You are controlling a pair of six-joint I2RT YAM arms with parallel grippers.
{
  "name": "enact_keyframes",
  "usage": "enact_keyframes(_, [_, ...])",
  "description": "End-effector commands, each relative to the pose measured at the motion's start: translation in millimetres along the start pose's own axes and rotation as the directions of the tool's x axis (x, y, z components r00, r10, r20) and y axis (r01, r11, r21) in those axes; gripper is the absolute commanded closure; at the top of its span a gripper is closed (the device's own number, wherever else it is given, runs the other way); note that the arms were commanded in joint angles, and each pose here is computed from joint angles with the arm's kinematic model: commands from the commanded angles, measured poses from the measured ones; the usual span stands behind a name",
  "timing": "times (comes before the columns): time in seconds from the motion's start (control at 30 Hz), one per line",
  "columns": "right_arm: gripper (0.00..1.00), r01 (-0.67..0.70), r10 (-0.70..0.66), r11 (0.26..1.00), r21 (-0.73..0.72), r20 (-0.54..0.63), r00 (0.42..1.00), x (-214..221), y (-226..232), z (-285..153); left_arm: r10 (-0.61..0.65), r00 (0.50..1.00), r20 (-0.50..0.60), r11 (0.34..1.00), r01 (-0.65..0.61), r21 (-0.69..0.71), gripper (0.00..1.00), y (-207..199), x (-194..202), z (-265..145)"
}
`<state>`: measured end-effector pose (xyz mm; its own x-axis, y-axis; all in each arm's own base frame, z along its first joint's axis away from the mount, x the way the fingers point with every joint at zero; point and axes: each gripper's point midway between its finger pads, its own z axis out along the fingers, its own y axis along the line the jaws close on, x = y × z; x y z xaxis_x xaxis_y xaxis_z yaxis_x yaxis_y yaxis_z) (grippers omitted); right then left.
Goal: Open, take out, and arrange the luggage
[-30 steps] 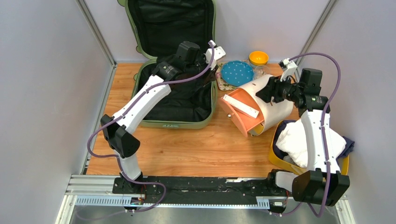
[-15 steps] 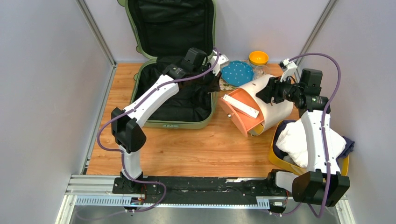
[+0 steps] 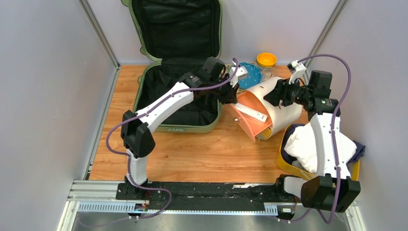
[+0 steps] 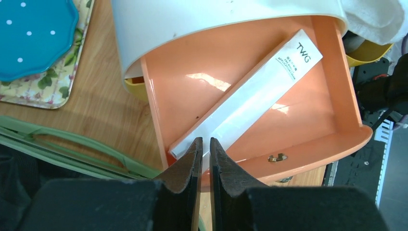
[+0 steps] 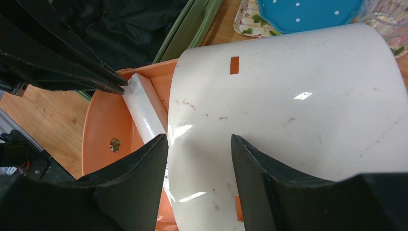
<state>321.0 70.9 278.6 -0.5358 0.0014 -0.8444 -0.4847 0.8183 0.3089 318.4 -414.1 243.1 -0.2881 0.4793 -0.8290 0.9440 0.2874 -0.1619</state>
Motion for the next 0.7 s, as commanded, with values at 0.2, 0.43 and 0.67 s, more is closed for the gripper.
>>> enact_keyframes(0.2, [0.42, -0.047, 0.05, 0.998, 0.029, -0.078, 0.996, 18, -7, 2, 0.064, 0.983, 0.174, 0.998, -0.065, 0.001, 0.77, -5, -54, -17])
enact_keyframes(0.43, [0.42, -0.044, 0.047, 0.999, 0.029, -0.075, 0.996, 17, -7, 1, 0.13, 0.967, 0.22, 0.991, -0.12, -0.057, 0.77, 4, -42, -70])
enact_keyframes(0.67, [0.43, -0.051, 0.052, 0.998, 0.023, -0.065, 0.997, 13, -7, 3, 0.186, 0.97, 0.157, 0.978, -0.198, 0.061, 0.84, -51, 46, -96])
